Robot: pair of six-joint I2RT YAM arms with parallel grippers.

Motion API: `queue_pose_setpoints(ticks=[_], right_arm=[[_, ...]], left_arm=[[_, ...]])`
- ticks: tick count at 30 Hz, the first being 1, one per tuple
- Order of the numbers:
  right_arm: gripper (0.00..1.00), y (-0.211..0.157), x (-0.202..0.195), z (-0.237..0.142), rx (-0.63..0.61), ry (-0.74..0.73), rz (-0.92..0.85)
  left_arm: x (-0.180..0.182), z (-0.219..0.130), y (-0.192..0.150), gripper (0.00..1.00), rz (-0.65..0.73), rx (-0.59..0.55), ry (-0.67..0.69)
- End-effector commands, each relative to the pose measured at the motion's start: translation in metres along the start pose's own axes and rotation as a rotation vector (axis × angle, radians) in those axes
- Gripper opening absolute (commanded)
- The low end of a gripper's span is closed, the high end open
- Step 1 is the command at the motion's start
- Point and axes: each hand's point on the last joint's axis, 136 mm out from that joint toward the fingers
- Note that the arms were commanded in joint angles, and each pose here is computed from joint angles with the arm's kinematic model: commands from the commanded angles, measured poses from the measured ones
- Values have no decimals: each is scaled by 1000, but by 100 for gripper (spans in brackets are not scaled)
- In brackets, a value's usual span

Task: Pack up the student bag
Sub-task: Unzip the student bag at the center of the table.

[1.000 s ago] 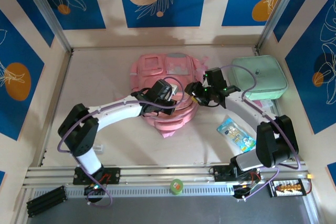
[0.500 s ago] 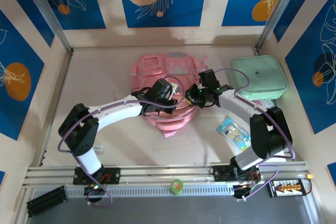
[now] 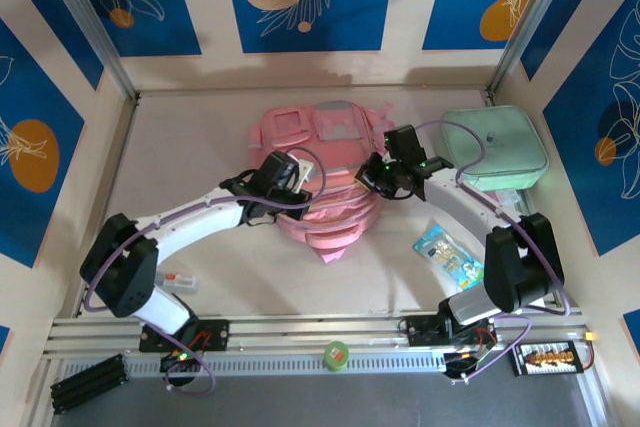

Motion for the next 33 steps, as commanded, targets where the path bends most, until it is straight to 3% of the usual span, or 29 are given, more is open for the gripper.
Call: queue_pose_setpoints(ticks=[1,9,16,22,27,33], right_arm=[[6,27,7,-16,-107,-4,-21],[6,30,9,-14,-88,-7,-16],[7,20,23,-11,-21,55,-58],[7,16,22,-12,-5,60,-102],[4,19,20,-14,-7,54,-128],[2,30,14,-20,-30,52,-111]], left_arm=[[27,-8,-31,0,49,86,63],[82,-27,-33,0,29,74,175],[104,-25,-4,0,-30,22,203],[127,-25,7,9,-86,14,310],[133,-25,13,4,6,8,318],[129,-22,7,5,140,28,210]])
Point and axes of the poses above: each hand's point on the last joint's axis, 136 mm out from that joint toward the fingers, its own z axis out along the fingers, its own x axis along the line the jaws close on, y = z × x, and after that the axes turned 12 degrees about z, right-handed
